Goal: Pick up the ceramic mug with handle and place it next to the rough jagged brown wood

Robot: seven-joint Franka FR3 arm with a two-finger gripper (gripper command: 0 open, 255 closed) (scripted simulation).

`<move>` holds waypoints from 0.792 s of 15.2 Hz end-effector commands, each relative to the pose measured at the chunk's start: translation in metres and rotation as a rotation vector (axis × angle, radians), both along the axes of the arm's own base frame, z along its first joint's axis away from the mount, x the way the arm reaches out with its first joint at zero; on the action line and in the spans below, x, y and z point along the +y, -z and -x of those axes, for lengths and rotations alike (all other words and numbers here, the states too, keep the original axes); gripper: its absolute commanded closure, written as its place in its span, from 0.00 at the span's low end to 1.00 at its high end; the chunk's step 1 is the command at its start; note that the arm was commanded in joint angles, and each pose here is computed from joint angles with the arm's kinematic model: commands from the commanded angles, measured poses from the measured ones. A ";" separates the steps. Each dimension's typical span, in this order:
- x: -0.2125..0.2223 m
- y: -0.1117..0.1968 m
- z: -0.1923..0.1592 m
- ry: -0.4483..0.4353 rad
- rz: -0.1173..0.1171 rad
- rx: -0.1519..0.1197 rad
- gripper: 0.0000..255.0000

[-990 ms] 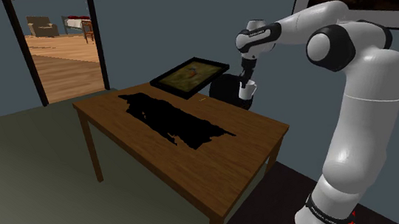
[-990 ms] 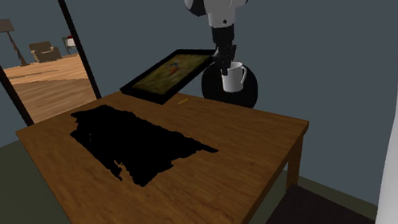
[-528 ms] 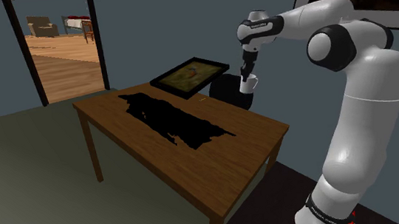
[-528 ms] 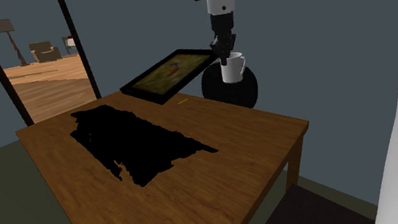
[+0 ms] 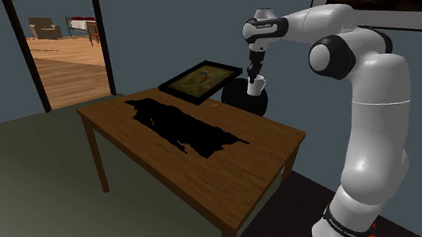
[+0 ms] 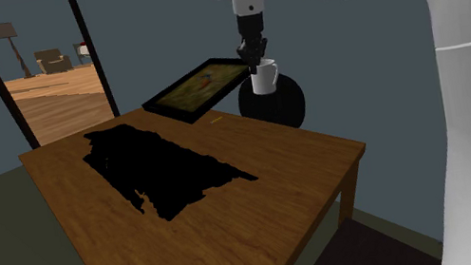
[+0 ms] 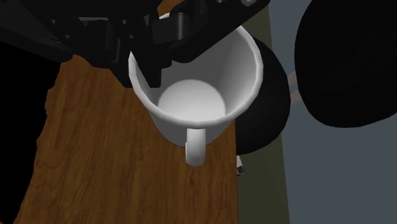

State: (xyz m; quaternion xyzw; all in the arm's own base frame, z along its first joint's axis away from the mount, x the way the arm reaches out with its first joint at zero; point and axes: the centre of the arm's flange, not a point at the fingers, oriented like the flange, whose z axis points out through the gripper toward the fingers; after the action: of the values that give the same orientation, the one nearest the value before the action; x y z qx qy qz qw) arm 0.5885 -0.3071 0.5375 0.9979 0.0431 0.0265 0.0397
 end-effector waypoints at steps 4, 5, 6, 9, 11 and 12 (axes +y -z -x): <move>0.000 0.024 -0.002 0.000 0.000 -0.001 1.00; 0.000 0.030 -0.002 0.000 0.000 -0.001 1.00; 0.000 0.035 -0.002 0.000 0.000 -0.001 1.00; 0.000 0.051 -0.002 0.000 0.000 -0.001 1.00; 0.000 0.061 -0.002 0.000 0.000 -0.001 1.00; 0.000 0.067 -0.002 0.000 0.000 -0.001 1.00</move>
State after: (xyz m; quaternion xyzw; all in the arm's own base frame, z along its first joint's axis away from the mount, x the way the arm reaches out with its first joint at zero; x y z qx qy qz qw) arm 0.5913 -0.3079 0.4752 0.9979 0.0430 0.0264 0.0396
